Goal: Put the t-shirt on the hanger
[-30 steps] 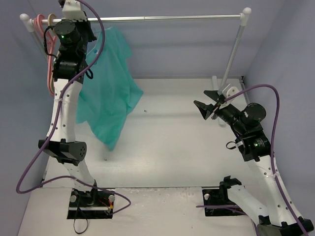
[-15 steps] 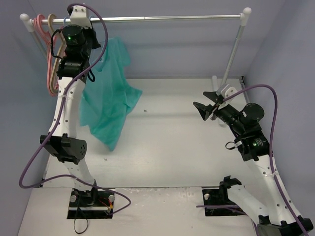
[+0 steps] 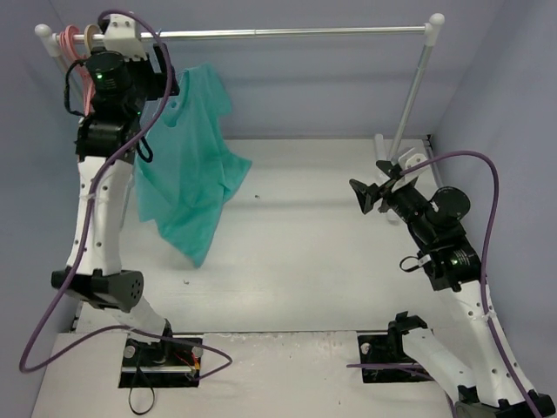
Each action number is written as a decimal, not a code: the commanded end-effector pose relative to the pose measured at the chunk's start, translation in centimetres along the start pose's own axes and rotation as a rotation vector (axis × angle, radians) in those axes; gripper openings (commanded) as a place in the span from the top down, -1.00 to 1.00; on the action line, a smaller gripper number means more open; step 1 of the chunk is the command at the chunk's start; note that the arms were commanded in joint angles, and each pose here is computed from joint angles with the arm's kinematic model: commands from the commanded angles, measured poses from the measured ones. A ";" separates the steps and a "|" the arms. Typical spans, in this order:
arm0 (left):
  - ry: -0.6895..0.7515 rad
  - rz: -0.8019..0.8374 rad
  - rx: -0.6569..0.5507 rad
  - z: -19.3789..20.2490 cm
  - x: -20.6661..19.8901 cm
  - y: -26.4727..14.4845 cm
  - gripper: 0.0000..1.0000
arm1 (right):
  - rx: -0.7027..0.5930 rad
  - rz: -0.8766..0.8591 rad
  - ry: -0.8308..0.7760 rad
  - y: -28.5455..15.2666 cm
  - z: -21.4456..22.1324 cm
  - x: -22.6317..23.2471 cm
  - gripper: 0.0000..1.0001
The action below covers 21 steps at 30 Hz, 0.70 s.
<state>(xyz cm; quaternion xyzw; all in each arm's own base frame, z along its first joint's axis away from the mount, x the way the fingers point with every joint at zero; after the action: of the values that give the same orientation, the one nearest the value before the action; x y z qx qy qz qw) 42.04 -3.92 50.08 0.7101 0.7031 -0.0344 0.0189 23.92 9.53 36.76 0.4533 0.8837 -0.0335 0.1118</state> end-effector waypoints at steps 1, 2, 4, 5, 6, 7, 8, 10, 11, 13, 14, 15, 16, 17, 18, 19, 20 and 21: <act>-0.040 0.002 -0.136 -6.2 0.7 -9.2 -0.60 | -0.079 0.182 -0.004 -1.6 -3.2 -1.9 -0.39; -0.043 0.024 -0.113 -5.9 0.5 -10.4 -0.60 | -0.060 0.217 0.017 -2.0 -3.0 -2.1 -0.43; -0.044 0.050 -0.029 -4.2 0.5 -13.9 -0.60 | -0.043 0.330 0.082 -3.7 -3.1 -2.6 -0.60; -0.048 0.060 -0.004 -3.3 0.5 -15.2 -0.60 | -0.036 0.358 0.095 -4.2 -3.0 -2.7 -0.67; -0.052 0.060 0.006 -2.4 0.5 -16.3 -0.60 | -0.050 0.406 0.098 -5.5 -3.4 -2.8 -0.82; -0.051 0.049 0.028 0.0 1.0 -18.8 -0.60 | -0.040 0.425 0.100 -6.0 -3.1 -2.8 -0.90; -0.055 0.042 0.033 1.0 1.3 -20.0 -0.60 | -0.011 0.440 0.102 -6.6 -2.4 -2.6 -1.00; -0.048 -0.051 0.043 2.9 2.9 -23.5 -0.60 | 0.004 0.472 0.094 -8.2 -2.1 -2.4 -1.00; -0.034 -0.075 0.098 4.9 3.4 -23.9 -0.60 | 0.012 0.502 0.095 -8.8 -2.2 -2.5 -1.00; -0.016 -0.116 0.145 6.5 4.3 -26.6 -0.60 | 0.047 0.518 0.102 -9.6 -1.8 -2.1 -1.00; -0.005 -0.126 0.193 8.1 4.5 -27.2 -0.60 | 0.055 0.523 0.105 -9.9 -1.7 -2.0 -1.00; -0.002 -0.133 0.204 8.7 4.7 -27.9 -0.60 | 0.049 0.521 0.110 -10.3 -1.7 -1.7 -1.00; -0.005 -0.137 0.179 9.0 5.0 -29.5 -0.60 | 0.066 0.531 0.121 -10.6 -1.2 -1.6 -1.00; 0.002 -0.149 0.212 10.3 5.3 -29.9 -0.60 | 0.066 0.534 0.131 -10.9 -1.1 -1.4 -1.00; -0.001 -0.158 0.222 10.9 5.4 -30.5 -0.60 | 0.053 0.530 0.142 -11.4 -1.0 -1.1 -1.00; -0.005 -0.167 0.219 11.2 5.7 -31.3 -0.60 | 0.062 0.525 0.154 -11.7 -0.8 -0.8 -1.00; -0.004 -0.172 0.242 11.8 5.8 -32.0 -0.60 | 0.053 0.519 0.159 -12.2 -0.8 -0.5 -1.00; -0.007 -0.173 0.260 12.4 5.8 -32.2 -0.60 | 0.052 0.507 0.156 -12.5 -0.8 -0.3 -1.00</act>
<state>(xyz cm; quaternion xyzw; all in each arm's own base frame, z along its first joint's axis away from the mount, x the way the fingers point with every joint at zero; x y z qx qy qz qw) 10.01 0.95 39.36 0.6609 0.7414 -0.1046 -0.0504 14.66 2.63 36.62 0.6496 0.7590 -0.0153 0.0414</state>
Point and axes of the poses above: each gripper's point midway between its finger pads, its own y axis out along the fingers, its own x axis along the line the jaws close on, z = x × y, the point moved 6 cm from there along -y, back along the fingers, and after that the axes turned 1 degree about -y, right-handed, at the moved point
